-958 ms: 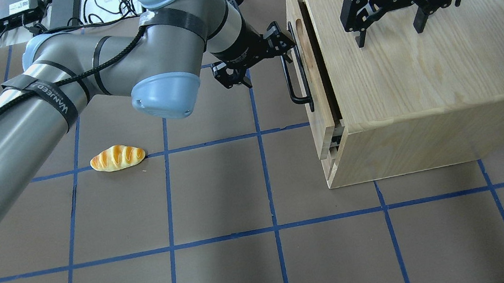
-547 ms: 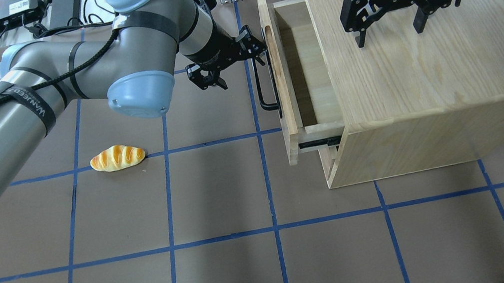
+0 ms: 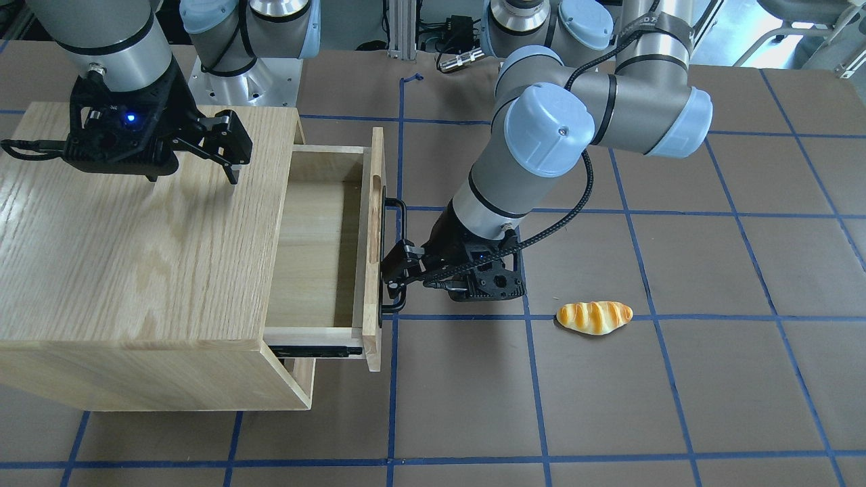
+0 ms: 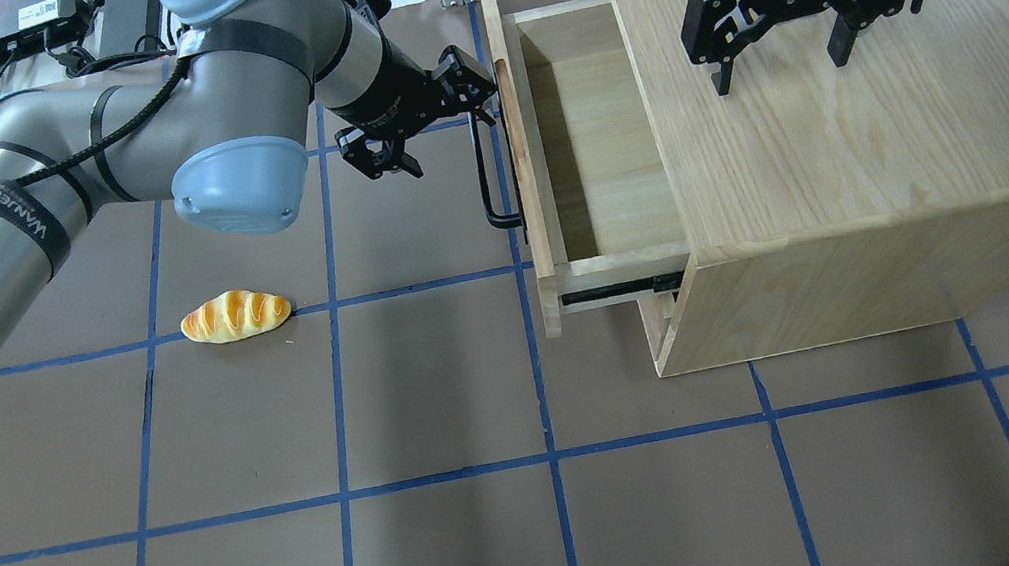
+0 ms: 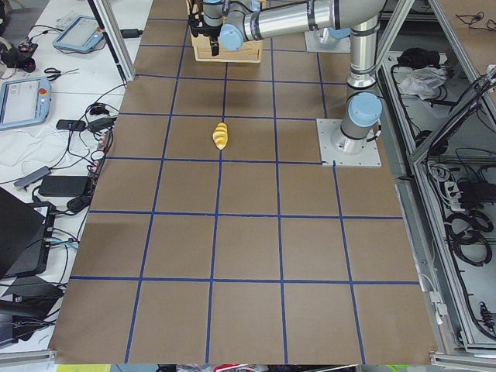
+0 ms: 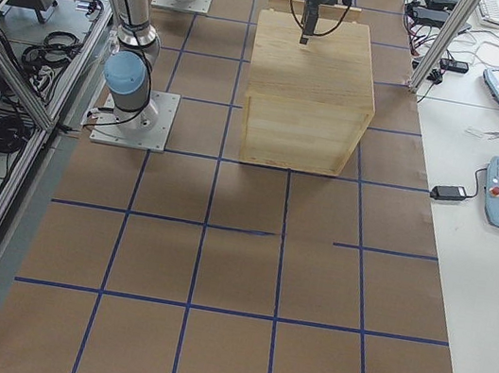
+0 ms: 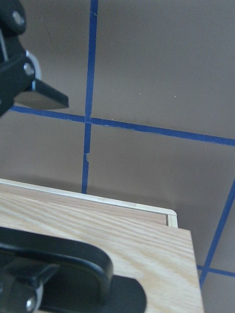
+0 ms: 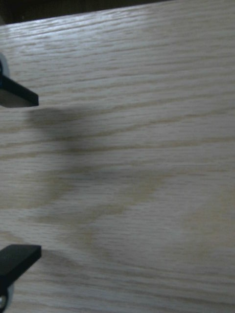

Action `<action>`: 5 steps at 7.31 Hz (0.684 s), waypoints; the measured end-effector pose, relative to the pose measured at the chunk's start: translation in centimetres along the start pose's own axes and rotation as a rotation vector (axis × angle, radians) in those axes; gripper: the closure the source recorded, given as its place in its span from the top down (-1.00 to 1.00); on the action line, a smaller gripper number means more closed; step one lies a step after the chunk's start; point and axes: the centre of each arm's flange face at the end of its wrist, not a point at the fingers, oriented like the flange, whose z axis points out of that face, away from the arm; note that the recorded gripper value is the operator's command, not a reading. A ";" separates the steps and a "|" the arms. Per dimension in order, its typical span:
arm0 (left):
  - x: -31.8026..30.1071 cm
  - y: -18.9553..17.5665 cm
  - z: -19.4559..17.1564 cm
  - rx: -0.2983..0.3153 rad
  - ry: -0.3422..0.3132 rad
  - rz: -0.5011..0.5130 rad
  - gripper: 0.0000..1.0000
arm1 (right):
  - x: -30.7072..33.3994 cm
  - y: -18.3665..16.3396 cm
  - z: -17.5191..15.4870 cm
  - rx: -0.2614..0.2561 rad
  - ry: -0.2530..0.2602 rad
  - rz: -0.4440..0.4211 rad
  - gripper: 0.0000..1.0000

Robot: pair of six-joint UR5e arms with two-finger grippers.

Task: Open upper drawer
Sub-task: 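Pull the drawer handle outward with the left gripper, away from the cabinet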

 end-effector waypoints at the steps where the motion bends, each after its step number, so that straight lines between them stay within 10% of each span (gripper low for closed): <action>1: -0.7 0.0 -0.2 -0.001 -0.002 -0.005 1.00 | 0.0 0.0 0.0 0.000 0.000 0.000 1.00; 5: -2.4 -0.4 -2.4 0.009 -0.003 -0.031 1.00 | 0.0 0.0 0.0 0.001 0.000 0.000 1.00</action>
